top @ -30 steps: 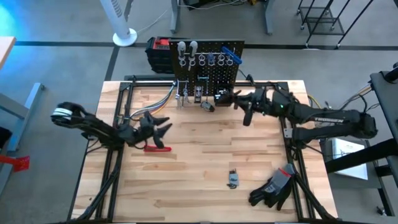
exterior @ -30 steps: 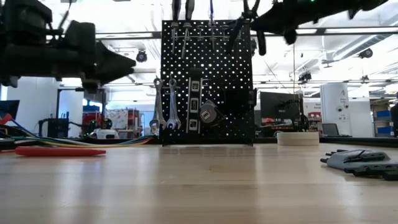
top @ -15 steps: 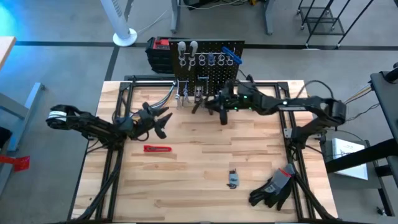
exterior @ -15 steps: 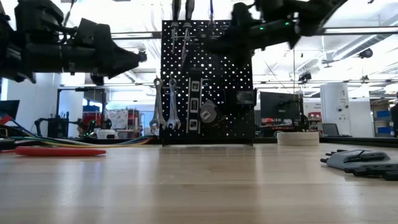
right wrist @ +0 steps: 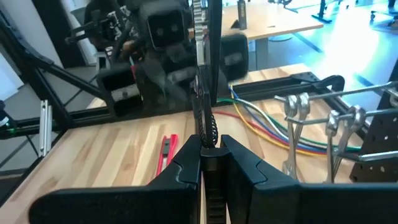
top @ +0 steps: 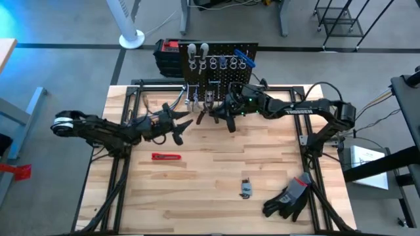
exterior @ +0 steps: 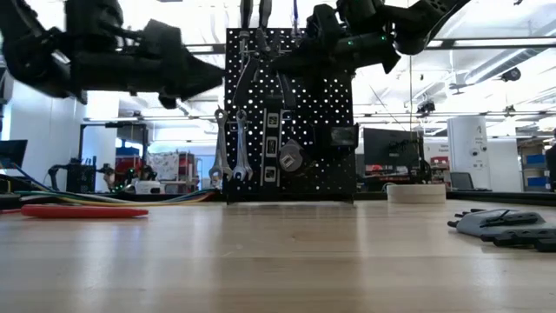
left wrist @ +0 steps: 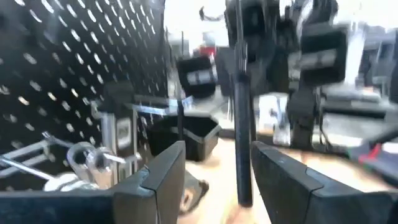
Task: Hang tools onto peg board
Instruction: Hang the wire cutter on the peg board
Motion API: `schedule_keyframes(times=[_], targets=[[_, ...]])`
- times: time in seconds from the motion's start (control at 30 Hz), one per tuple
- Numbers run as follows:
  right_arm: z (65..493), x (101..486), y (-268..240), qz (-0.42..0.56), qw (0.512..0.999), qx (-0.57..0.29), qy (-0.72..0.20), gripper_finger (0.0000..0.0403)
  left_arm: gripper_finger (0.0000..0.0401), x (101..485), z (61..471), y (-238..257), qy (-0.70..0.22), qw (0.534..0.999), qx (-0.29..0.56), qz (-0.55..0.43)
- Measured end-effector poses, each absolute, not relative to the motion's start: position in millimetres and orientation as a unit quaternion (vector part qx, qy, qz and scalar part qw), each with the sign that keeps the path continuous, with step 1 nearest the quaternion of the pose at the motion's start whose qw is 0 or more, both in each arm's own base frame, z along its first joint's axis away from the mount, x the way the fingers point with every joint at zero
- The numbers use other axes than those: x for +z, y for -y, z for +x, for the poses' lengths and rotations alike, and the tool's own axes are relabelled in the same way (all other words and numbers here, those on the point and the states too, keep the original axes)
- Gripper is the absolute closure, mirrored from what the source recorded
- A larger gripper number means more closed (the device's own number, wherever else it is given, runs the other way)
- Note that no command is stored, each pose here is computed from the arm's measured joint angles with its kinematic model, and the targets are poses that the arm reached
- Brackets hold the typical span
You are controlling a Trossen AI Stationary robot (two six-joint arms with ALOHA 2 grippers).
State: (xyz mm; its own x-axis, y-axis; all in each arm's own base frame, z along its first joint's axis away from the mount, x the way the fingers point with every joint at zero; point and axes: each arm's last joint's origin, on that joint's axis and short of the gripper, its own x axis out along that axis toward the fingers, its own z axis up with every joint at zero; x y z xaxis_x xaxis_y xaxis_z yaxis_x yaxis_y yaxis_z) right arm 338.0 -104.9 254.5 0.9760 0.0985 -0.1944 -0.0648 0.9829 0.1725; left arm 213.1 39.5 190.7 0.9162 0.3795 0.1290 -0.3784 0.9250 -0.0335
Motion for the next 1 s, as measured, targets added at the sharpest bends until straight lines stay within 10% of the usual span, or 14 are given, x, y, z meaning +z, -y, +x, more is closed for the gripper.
schedule_keyframes(times=[0.47,1.0], targets=[[338.9,250.9,104.2,0.079,0.990,0.043,-0.106,0.0376,0.0288,211.7,247.0,-49.4,-0.022,0.980,0.197,0.008],[332.9,244.8,102.3,0.078,0.989,0.041,-0.121,0.0376,0.0260,215.5,232.8,-46.5,-0.028,0.982,0.185,0.004]])
